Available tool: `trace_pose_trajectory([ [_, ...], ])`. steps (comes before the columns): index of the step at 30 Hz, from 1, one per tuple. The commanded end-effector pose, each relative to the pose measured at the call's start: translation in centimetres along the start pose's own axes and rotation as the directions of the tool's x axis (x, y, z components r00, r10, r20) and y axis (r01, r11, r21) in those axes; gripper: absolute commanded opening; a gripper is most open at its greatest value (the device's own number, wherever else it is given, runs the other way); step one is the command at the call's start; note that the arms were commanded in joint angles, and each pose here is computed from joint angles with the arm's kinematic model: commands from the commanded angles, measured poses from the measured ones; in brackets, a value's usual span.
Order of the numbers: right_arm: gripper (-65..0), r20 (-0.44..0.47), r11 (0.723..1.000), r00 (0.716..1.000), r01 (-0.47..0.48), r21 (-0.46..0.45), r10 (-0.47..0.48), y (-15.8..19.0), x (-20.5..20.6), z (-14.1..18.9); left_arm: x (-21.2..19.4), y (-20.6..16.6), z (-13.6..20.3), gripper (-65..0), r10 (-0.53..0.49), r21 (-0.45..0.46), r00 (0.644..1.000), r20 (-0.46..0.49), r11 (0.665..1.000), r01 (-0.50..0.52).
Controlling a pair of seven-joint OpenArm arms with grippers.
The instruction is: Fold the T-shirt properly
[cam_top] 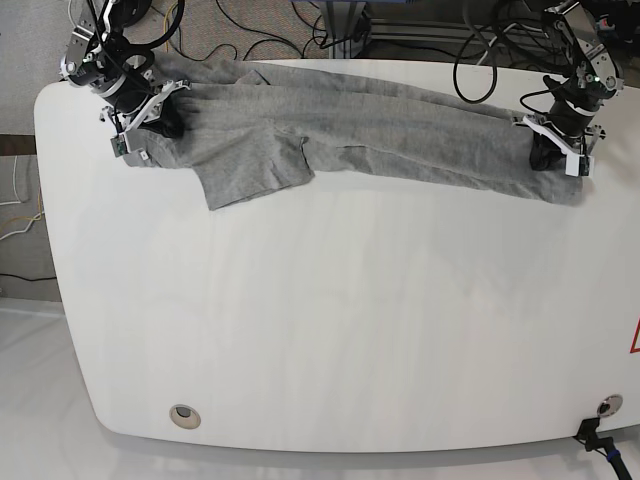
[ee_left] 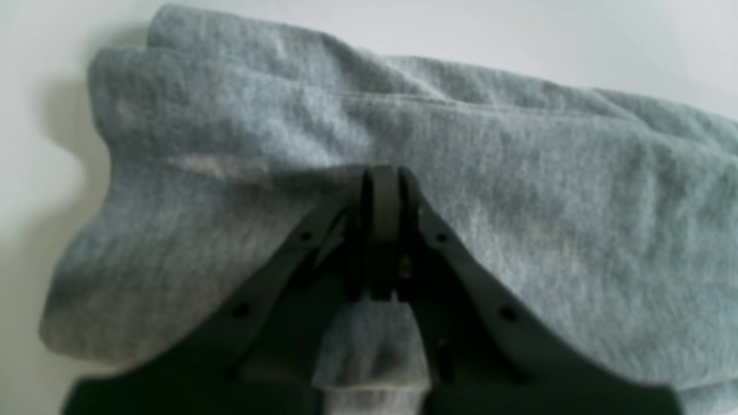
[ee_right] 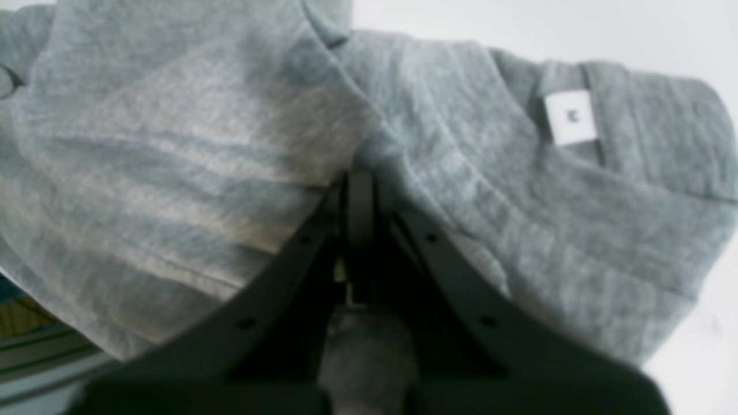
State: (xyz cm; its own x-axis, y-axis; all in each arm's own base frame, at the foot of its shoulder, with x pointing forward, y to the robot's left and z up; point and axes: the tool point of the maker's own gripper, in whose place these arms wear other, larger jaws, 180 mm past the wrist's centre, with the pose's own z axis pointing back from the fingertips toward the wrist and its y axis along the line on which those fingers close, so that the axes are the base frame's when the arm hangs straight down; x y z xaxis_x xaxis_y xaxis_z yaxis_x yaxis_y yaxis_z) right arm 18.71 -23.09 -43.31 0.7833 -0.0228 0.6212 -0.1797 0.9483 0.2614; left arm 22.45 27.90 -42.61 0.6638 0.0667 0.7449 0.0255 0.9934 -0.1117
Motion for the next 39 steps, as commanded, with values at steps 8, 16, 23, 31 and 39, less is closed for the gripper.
trace_pose_trajectory([
  [8,-65.0,-0.054,0.999,0.999,0.002,-0.034,-0.004,-2.9,0.1,-2.0,-0.6,1.3,-0.3,-65.0,-0.03,0.03,0.997,-0.066,0.999,0.032],
  [16,-65.0,-0.041,0.994,0.997,-0.071,-0.08,0.068,-4.2,3.3,-3.3,1.0,2.4,-2.1,-65.0,-0.001,0.027,0.999,-0.048,1.0,0.002],
  [23,-65.0,-0.006,0.991,0.995,-0.096,-0.09,0.096,-3.9,4.7,-3.8,2.3,2.6,-1.9,-65.0,-0.026,0.034,0.999,-0.022,0.999,0.027],
  [31,-65.0,0.084,0.969,0.97,-0.216,-0.123,0.227,-2.4,9.0,-1.6,6.7,1.5,-0.3,-65.0,-0.127,0.057,0.989,0.08,0.991,0.122],
  [39,-65.0,0.132,0.924,0.916,-0.364,-0.12,0.378,2.7,10.3,0.5,8.1,-0.3,2.1,-65.0,-0.225,0.071,0.967,0.116,0.973,0.218],
])
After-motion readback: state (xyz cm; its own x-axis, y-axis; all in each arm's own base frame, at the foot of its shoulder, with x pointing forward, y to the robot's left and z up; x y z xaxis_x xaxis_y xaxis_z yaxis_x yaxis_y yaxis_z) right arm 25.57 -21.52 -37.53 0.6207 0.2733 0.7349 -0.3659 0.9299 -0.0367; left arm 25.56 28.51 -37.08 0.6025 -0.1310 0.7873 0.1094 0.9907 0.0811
